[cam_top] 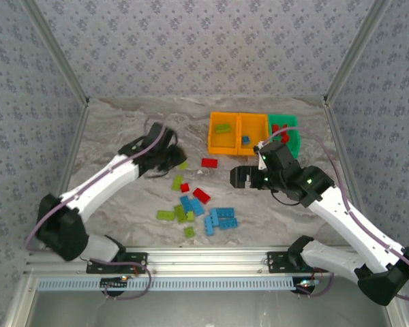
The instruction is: Sort the legos into containers by color
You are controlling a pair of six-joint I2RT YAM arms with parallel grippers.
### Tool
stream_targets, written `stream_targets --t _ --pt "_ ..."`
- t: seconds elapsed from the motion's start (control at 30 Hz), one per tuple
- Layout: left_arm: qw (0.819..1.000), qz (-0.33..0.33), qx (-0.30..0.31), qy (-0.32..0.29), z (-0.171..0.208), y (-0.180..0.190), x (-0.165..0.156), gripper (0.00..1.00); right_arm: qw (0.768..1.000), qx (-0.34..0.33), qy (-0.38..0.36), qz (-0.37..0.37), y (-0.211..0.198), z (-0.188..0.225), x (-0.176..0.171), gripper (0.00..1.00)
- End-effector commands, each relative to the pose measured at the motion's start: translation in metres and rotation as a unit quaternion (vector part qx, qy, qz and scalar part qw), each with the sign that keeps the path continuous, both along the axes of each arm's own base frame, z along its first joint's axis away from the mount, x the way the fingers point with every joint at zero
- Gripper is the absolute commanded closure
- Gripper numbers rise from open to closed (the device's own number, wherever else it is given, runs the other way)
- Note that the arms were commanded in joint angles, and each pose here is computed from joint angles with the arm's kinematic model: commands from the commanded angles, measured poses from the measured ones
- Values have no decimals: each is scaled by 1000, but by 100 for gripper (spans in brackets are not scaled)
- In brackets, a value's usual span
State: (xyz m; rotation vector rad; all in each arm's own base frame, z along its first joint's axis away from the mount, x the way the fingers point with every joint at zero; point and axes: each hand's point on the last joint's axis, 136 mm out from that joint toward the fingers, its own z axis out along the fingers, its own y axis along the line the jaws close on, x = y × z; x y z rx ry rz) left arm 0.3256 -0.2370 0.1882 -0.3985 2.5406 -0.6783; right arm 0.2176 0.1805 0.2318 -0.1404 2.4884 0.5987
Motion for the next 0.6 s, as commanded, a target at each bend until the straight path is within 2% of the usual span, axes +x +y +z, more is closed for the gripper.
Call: stream_targets --t 0.0,0.1,0.2,0.27,0.33,0.37,0.47,0.57 --pt "994 -68 49 -69 15 -50 45 72 1000 0 -7 -27 -5 4 3 0" --pt "988 -109 63 -92 12 -97 90 72 999 -10 -7 -33 -10 3 -2 0" --pt "983 -126 86 -98 2 -127 131 71 999 -5 -7 -48 -15 4 -9 0" --pt "982 -132 98 -93 -9 -139 149 64 999 -5 -7 -53 -19 3 -13 0" --pt "980 -140 109 -92 -15 -146 161 52 998 -3 -7 -58 -22 1 -16 0" --pt "978 -145 113 -96 -12 -149 164 48 998 -5 -5 -59 -23 -1 -18 0" --pt "972 -165 119 -115 9 -151 158 41 998 -18 2 -65 -28 -10 -21 0" --pt "966 -174 118 -149 38 -142 138 41 997 -32 16 -66 -27 -25 -20 0"
